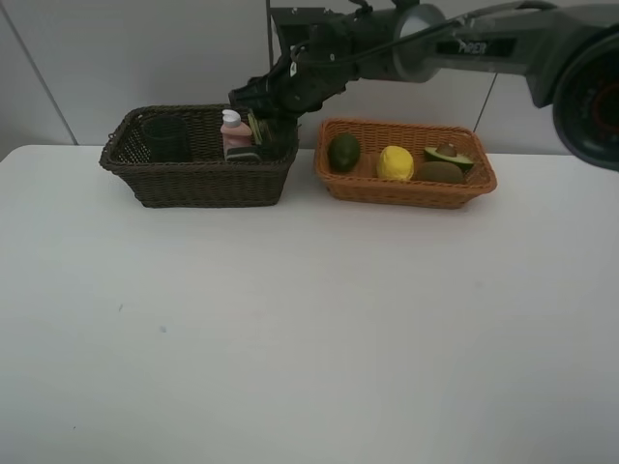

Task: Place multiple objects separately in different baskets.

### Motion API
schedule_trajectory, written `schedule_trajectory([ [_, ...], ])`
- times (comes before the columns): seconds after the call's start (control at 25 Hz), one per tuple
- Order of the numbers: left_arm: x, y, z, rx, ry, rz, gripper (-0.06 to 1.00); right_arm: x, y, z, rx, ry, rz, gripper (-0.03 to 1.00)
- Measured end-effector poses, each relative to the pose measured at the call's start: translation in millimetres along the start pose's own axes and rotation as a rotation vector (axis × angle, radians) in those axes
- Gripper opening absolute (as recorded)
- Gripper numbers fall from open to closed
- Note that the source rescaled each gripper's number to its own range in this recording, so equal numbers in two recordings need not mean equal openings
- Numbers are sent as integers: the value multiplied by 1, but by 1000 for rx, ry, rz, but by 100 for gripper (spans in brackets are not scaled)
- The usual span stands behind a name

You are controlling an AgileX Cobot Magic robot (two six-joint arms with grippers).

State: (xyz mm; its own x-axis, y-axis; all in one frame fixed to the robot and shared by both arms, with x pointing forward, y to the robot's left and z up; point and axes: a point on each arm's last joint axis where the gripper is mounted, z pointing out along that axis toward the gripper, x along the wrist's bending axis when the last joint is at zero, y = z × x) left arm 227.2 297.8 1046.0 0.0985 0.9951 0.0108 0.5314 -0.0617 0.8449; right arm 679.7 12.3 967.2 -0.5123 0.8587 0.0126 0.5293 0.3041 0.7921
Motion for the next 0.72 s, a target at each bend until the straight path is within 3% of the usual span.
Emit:
schedule_trajectory([
  [0.08,0,0,0,0,0,0,99,0,0,0,0,0,0,87],
  [0.2,0,0,0,0,0,0,99,-1,0,-3,30,-8,1,97],
  [0.36,0,0,0,0,0,0,99,-3,14,-27,57,-25,3,98],
  [0.52,0,0,0,0,0,0,99,-12,43,-76,54,-72,-18,99],
  [0.64,0,0,0,0,0,0,99,-38,53,-102,103,-146,1,100],
  [0.72,0,0,0,0,0,0,99,-71,47,-110,185,-217,47,100],
])
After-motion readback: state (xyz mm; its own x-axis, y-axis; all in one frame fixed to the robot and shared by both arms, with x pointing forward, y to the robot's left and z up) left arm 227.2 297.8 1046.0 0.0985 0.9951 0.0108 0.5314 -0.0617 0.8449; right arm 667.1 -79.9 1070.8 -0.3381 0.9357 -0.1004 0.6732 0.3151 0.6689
